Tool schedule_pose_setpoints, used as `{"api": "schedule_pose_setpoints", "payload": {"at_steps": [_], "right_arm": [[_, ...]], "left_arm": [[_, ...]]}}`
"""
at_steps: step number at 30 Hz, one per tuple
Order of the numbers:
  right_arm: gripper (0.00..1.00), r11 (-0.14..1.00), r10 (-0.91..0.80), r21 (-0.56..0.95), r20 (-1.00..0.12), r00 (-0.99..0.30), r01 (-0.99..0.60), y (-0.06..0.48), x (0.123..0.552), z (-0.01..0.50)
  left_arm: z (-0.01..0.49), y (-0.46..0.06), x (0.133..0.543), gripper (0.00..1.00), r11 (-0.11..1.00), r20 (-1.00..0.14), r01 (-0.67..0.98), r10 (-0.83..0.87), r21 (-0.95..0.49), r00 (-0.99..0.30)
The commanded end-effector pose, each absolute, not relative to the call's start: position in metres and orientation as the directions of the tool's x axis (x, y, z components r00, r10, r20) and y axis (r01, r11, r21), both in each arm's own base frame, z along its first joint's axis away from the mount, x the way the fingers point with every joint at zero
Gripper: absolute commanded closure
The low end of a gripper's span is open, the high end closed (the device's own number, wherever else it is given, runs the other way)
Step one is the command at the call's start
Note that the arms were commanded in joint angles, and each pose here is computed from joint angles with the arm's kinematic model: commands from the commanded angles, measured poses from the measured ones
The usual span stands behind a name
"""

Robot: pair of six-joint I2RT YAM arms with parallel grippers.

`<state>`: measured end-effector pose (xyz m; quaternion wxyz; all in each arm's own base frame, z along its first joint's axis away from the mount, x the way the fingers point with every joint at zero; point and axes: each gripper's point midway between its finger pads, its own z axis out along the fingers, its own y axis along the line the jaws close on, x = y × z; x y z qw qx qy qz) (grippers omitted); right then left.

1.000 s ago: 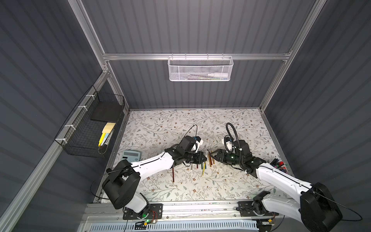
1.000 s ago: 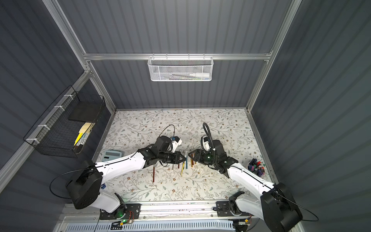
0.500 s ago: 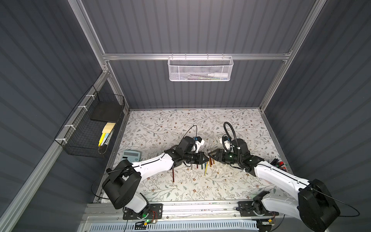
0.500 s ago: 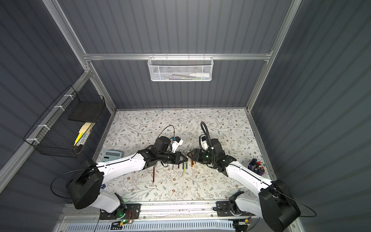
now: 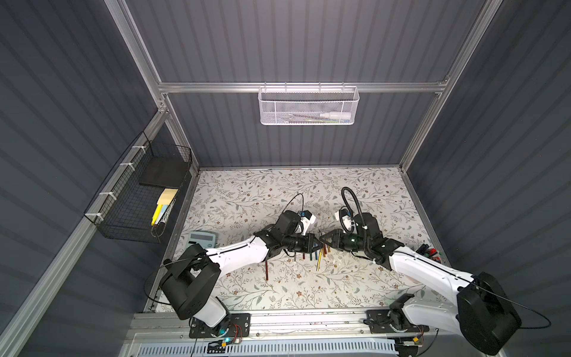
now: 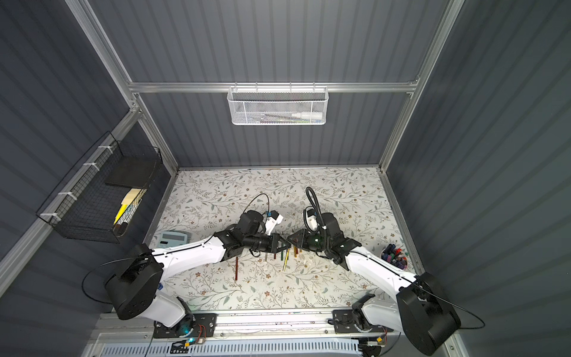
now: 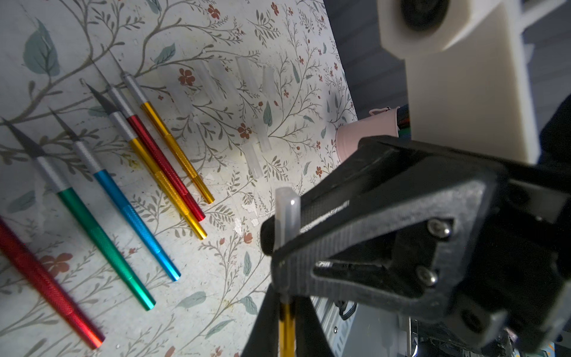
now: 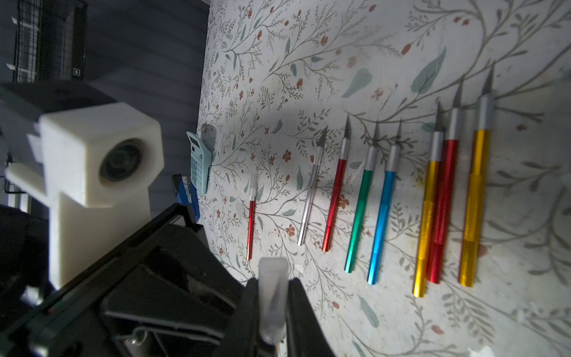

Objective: Remove protective caps from carving knives
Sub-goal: Remove the protective sleeve from the carving knife.

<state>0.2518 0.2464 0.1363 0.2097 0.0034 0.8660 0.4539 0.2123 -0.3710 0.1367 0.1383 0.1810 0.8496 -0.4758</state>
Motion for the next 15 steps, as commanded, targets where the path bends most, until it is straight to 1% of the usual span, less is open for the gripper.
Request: {"api": "schedule_pose_setpoints", "payload": {"at_steps": [1, 4, 6, 9, 11, 15], "right_arm": [[0.9, 0.575, 0.206, 0.79, -0.389, -0.898, -0.21, 0.2504, 0.2567, 0.1495], [0.9, 0.579, 0.213, 0.788, -0.391, -0.895, -0.207, 0.2485, 0.2567, 0.1501], [0.9, 0.578, 0.215, 0.79, -0.389, -0.896, -0.204, 0.2483, 0.256, 0.1501], [0.9, 0.578, 0.219, 0.791, -0.388, -0.895, -0.202, 0.2479, 0.2559, 0.1505], [0.91, 0.581, 0.224, 0.789, -0.389, -0.894, -0.198, 0.2468, 0.2565, 0.1501], [0.91, 0.612, 0.238, 0.771, -0.391, -0.889, -0.175, 0.2415, 0.2587, 0.1452]], "left_arm": [[0.1223, -0.3716, 0.2028, 0.81, 0.493, -0.375, 0.426, 0.204, -0.759, -0.904], [0.1203, -0.3729, 0.1995, 0.74, 0.487, -0.372, 0.425, 0.206, -0.763, -0.905], [0.1194, -0.3734, 0.1988, 0.74, 0.486, -0.371, 0.424, 0.206, -0.764, -0.905], [0.1188, -0.3752, 0.1975, 0.77, 0.482, -0.37, 0.424, 0.209, -0.767, -0.905], [0.1182, -0.3756, 0.1964, 0.85, 0.482, -0.369, 0.425, 0.211, -0.766, -0.905], [0.1188, -0.3739, 0.1974, 0.92, 0.49, -0.377, 0.43, 0.209, -0.758, -0.902]]}}
